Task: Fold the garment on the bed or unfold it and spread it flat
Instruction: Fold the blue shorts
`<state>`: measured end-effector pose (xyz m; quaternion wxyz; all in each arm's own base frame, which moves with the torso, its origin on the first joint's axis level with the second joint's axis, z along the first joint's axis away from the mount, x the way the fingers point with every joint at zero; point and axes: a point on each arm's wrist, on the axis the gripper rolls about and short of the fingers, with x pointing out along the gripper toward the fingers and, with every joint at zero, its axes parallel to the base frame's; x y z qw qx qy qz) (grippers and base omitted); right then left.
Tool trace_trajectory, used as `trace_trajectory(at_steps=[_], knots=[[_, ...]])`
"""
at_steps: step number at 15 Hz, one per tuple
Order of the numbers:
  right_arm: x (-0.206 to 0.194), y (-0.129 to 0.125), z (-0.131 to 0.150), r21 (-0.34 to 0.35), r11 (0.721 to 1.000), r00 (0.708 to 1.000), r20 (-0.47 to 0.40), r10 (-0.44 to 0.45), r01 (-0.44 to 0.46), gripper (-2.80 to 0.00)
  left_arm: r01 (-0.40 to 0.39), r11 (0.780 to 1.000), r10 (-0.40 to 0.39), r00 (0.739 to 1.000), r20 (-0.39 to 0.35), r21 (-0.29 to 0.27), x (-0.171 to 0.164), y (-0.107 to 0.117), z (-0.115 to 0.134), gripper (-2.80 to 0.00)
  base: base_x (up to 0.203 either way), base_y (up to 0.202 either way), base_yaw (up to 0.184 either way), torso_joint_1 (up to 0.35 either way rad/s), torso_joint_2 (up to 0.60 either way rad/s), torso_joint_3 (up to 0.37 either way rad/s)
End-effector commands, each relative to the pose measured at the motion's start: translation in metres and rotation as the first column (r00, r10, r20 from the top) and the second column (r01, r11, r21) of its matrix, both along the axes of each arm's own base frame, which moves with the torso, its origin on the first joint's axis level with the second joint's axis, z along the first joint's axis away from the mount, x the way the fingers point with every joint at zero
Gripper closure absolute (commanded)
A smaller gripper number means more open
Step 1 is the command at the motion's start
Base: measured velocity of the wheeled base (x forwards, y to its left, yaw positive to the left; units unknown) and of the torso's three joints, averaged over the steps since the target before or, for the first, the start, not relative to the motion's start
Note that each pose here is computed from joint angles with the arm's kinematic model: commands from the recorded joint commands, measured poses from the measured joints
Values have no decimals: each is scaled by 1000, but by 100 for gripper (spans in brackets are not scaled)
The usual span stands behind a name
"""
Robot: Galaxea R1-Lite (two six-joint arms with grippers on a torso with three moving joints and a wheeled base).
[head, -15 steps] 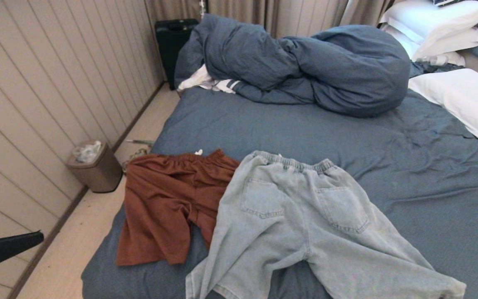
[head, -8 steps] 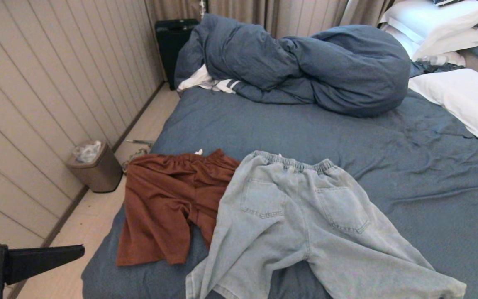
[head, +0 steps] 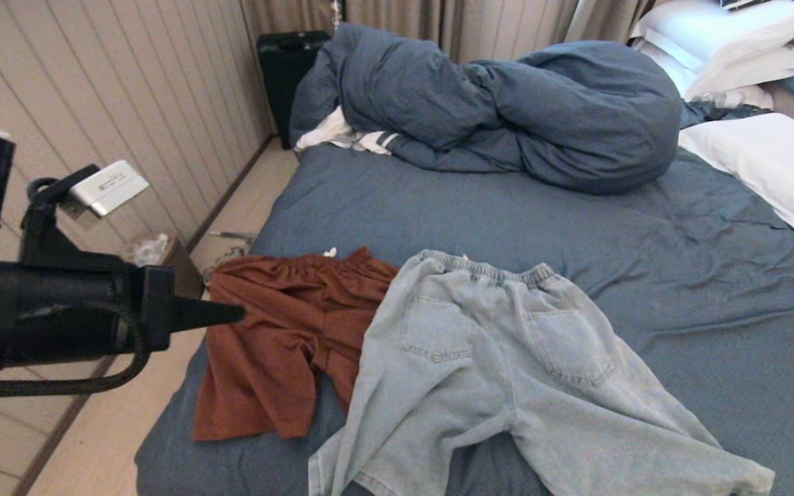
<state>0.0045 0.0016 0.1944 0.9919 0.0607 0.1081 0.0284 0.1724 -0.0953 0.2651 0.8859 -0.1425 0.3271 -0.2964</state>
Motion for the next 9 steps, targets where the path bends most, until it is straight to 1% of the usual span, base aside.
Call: trace_trajectory(at_steps=[1,3,5,7,9], knots=[[92,0,29,41,999,972,-235,-7,18,0,17,1000,-17,999,-30,10,29,-24,-5,0,0,0,0,0,0,0],[160,-1,45,94,994,955,-298,-19,49,0,1,1000,-1,1000,-18,19,54,-43,-6,0,0,0,0,0,0,0],[223,-2,51,149,985,943,-333,-31,85,0,-19,999,19,1000,-4,27,79,-58,-8,0,0,0,0,0,0,0],[276,-1,44,185,976,931,-364,-36,110,0,-21,999,21,1000,-16,39,101,-72,-16,0,0,0,0,0,0,0],[312,1,36,212,970,925,-379,-32,120,0,-21,999,22,999,-29,46,127,-89,-32,0,0,0,0,0,0,0]])
